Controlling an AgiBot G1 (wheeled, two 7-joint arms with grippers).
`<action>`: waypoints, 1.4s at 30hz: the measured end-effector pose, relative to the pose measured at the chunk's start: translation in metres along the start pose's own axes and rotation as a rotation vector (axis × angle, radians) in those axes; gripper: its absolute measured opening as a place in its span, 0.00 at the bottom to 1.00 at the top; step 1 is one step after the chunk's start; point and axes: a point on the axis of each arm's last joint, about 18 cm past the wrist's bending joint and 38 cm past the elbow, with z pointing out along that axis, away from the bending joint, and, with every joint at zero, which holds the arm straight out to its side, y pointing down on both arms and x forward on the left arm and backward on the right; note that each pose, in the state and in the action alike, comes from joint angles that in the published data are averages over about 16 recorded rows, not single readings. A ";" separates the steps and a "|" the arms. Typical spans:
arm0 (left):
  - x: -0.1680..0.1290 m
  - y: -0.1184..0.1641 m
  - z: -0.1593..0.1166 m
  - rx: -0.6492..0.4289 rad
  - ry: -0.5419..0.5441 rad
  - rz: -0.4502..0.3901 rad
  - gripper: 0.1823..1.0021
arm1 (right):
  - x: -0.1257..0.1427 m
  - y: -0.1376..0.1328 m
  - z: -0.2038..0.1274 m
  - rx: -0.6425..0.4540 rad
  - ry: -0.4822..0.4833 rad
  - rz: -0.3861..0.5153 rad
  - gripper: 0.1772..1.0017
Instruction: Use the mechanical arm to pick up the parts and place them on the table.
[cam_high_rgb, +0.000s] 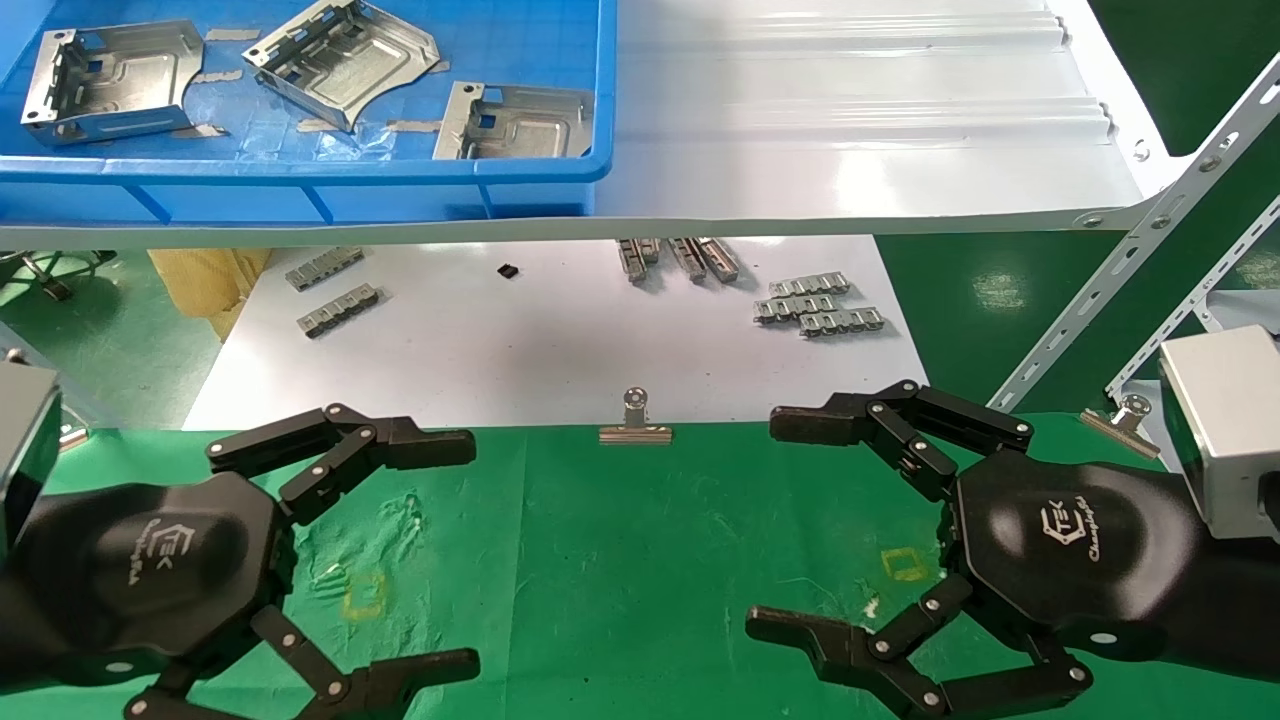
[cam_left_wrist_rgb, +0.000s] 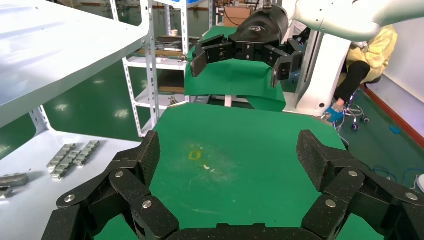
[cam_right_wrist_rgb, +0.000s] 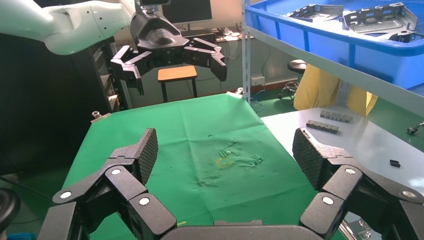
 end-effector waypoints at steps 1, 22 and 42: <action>0.000 0.000 0.000 0.000 0.000 0.000 1.00 | 0.000 0.000 0.000 0.000 0.000 0.000 1.00; 0.000 0.000 0.000 0.000 0.000 0.000 1.00 | 0.000 0.000 0.000 0.000 0.000 0.000 1.00; 0.000 0.000 0.000 0.000 0.000 0.000 1.00 | 0.000 0.000 0.000 0.000 0.000 0.000 0.95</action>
